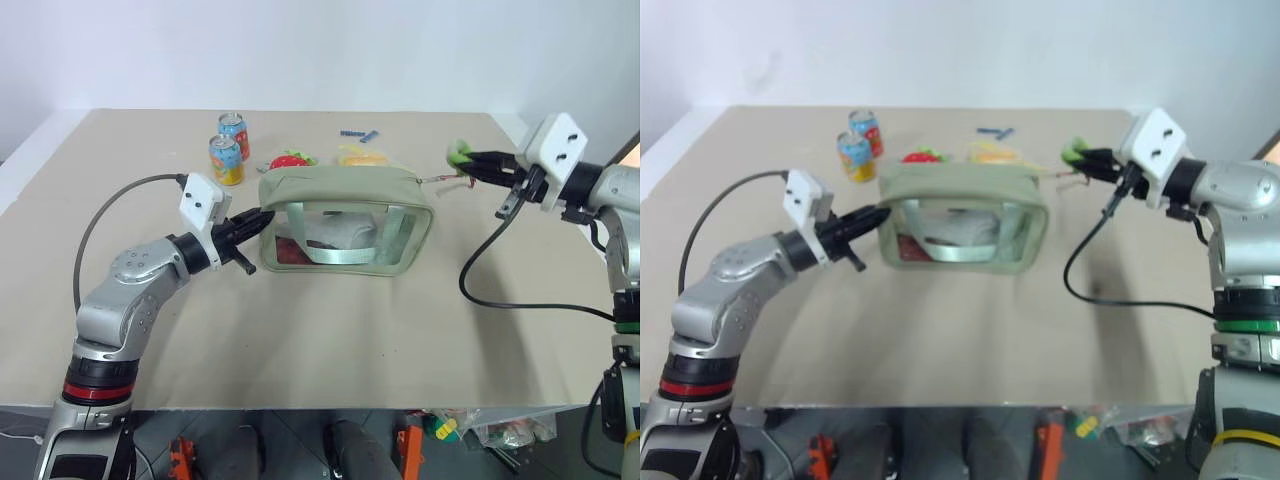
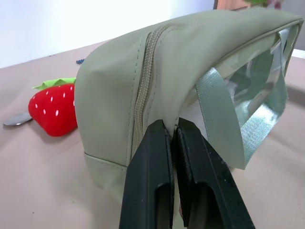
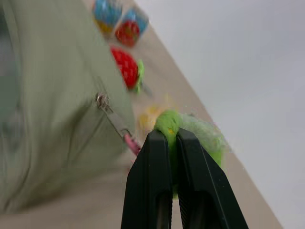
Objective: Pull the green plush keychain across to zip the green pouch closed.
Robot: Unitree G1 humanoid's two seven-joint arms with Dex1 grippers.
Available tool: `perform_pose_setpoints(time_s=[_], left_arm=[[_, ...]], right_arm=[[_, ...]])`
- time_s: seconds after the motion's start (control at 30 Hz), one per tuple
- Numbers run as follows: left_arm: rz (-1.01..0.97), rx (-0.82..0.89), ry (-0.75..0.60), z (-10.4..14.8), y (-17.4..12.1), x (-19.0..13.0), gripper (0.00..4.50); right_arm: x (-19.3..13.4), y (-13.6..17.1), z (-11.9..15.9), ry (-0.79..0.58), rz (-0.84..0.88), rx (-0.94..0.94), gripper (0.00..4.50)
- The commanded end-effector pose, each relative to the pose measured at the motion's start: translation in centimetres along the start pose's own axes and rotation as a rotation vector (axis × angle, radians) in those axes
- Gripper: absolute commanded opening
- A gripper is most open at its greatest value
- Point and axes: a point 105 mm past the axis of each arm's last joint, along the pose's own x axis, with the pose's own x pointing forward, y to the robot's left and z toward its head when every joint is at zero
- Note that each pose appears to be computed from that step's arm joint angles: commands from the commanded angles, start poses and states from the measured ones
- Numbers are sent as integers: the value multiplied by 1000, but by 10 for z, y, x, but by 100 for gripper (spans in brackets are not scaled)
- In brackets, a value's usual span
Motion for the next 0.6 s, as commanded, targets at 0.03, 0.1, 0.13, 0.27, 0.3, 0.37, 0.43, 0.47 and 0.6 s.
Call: perform_pose_setpoints(time_s=[0.03, 0.1, 0.13, 0.27, 0.3, 0.37, 0.43, 0.47, 0.6], left_arm=[[29, 43, -25, 10, 2, -3, 0], [30, 45, -25, 10, 2, -3, 0], [30, 46, -25, 10, 2, -3, 0], [32, 53, -25, 11, 3, -2, 0], [33, 54, -26, 11, 3, -1, 0], [34, 56, -28, 12, 3, 0, 0], [34, 57, -30, 13, 3, 1, 0], [33, 57, -31, 13, 2, 1, 0], [32, 59, -33, 13, 1, 2, 0]], right_arm=[[-11, -3, -3, 44, -60, -27, 8], [-8, 7, -11, 68, -60, -4, 8], [-5, 13, -13, 75, -55, 8, 8], [10, 39, -19, 76, -44, 86, 8], [13, 46, -21, 78, -38, 101, 8], [19, 60, -29, 97, -25, 137, 8], [23, 72, -38, 119, -15, 158, 8], [26, 77, -41, 124, -13, 172, 8], [31, 85, -44, 125, -1, 190, 8]])
